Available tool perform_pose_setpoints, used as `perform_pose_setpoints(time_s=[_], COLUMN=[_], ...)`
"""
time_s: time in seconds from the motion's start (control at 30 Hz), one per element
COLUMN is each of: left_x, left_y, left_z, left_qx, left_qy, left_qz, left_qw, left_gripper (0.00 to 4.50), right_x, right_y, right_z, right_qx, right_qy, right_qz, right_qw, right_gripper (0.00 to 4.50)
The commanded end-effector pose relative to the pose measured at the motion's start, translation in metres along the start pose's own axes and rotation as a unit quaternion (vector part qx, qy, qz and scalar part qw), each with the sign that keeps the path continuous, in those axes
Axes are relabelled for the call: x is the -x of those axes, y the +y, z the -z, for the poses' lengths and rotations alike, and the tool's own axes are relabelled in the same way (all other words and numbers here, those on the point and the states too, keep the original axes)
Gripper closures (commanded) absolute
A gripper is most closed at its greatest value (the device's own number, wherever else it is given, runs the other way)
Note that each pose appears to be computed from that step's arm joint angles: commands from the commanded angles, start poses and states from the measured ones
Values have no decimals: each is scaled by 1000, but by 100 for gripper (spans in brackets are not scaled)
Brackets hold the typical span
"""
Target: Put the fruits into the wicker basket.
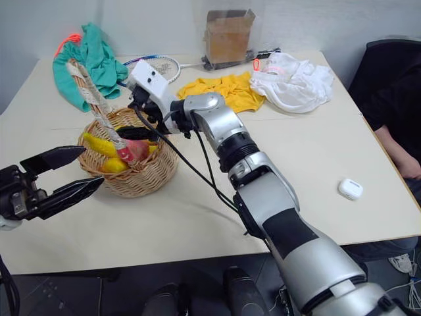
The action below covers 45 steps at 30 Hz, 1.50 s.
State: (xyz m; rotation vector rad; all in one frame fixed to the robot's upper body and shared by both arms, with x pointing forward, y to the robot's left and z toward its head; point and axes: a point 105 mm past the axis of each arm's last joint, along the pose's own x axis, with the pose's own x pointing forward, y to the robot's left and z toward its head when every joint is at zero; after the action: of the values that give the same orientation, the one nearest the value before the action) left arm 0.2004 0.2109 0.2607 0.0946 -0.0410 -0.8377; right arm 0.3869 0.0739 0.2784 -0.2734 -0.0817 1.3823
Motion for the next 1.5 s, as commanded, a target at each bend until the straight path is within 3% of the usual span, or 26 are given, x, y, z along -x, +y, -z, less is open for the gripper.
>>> perform_pose_setpoints(time_s=[0.03,0.17,0.37,0.8,0.9,1.23,1.37,1.5], left_x=[11,21,31,41,41,36,17,-10], left_y=[6,18,30,29,29,28,19,3], left_z=[-10,-11,-19,-19,-19,-19,-19,-22], left_qx=[-19,-22,-37,-46,-48,-50,-49,-50], left_qy=[-3,12,29,33,32,27,20,5], left_qz=[-12,-25,-30,-44,-46,-32,15,86], left_qw=[1000,999,998,997,997,998,999,995], left_gripper=[0,0,0,0,0,0,0,0], right_x=[41,60,33,-27,-36,-30,21,96], right_y=[-15,16,67,89,93,100,96,86], right_z=[-12,8,22,-1,-1,1,-12,-20], right_qx=[21,-14,-60,-106,-99,-69,-23,1], right_qy=[-24,-9,-29,-66,-63,-70,-121,-129], right_qz=[7,-79,-128,-131,-138,-155,-171,-142], right_qw=[999,997,989,983,984,983,977,981], right_gripper=[7,7,7,7,65,414,415,415])
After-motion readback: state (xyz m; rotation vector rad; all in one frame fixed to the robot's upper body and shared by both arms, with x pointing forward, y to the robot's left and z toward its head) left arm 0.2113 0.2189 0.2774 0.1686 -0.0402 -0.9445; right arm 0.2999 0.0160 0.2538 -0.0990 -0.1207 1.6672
